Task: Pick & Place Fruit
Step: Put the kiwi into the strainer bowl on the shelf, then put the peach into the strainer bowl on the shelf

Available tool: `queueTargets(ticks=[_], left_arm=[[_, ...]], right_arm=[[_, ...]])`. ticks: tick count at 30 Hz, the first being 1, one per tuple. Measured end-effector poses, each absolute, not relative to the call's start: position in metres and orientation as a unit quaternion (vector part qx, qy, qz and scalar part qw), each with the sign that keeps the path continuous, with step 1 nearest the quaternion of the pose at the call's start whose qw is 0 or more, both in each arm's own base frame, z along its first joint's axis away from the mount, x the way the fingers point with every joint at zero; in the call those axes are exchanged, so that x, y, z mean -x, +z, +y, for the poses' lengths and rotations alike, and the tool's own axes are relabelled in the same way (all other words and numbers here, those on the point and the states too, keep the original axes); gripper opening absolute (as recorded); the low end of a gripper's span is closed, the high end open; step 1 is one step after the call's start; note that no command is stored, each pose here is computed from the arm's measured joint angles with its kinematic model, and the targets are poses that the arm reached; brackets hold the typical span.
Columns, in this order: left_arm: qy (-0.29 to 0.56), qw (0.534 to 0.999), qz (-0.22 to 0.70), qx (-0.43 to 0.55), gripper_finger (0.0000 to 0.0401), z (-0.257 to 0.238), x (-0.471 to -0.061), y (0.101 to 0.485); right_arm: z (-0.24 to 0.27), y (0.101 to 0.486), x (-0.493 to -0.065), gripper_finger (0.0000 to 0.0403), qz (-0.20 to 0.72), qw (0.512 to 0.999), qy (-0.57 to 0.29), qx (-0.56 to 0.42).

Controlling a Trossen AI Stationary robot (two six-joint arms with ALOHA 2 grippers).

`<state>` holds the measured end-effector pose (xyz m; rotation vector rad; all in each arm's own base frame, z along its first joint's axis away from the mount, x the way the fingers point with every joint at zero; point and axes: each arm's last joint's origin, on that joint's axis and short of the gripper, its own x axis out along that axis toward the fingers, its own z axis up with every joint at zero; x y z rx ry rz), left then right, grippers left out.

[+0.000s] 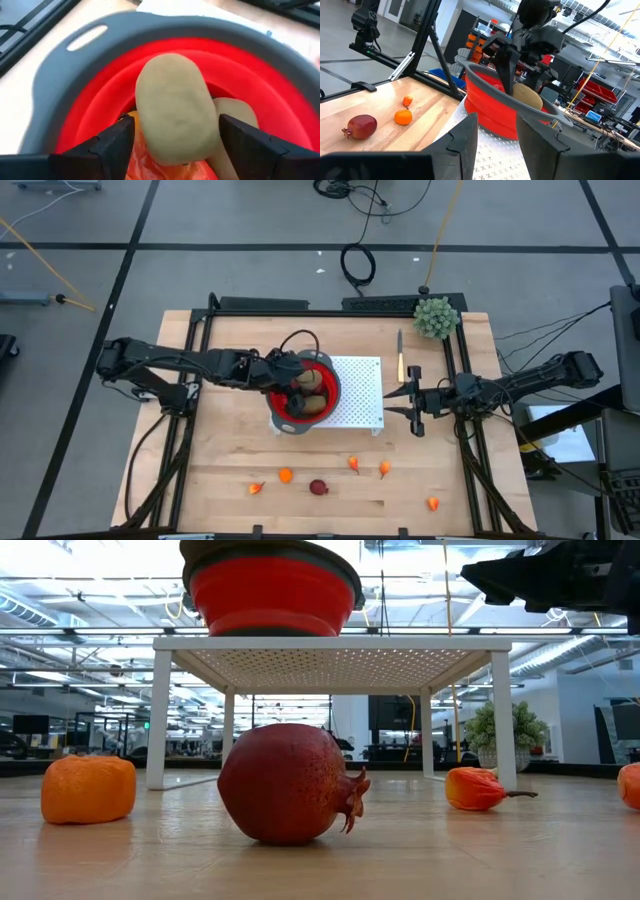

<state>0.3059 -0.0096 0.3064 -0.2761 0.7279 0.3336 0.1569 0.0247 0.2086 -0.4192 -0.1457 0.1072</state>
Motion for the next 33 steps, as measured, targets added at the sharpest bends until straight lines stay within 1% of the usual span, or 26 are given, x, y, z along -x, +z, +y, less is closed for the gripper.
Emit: queueTargets(ticks=[10,14,17,22,27,33], left_arm=[[0.152,0.933,0.283,0.164,0.0289,-0.012,-0.276,0.344],[0.134,0.935,0.262,0.196,0.0289,-0.025,-0.264,0.356],[0.109,0.935,0.264,0.209,0.0282,-0.041,-0.261,0.357],[0.059,0.932,0.278,0.225,0.0251,-0.077,-0.255,0.355],[0.053,0.932,0.282,0.220,0.0210,-0.111,-0.246,0.350],[0.044,0.937,0.279,0.207,0.0159,-0.141,-0.237,0.344]], right_arm=[[0.025,0.208,-0.157,0.0130,-0.072,0.974,0.053,0.208],[0.025,0.208,-0.157,0.0130,-0.072,0.974,0.053,0.208],[0.025,0.208,-0.157,0.0130,-0.068,0.974,0.054,0.208],[0.025,0.205,-0.157,0.0130,-0.053,0.975,0.058,0.209],[0.025,0.203,-0.157,0.0130,-0.043,0.975,0.060,0.209],[0.025,0.202,-0.157,0.0130,-0.041,0.981,0.061,0.181]])
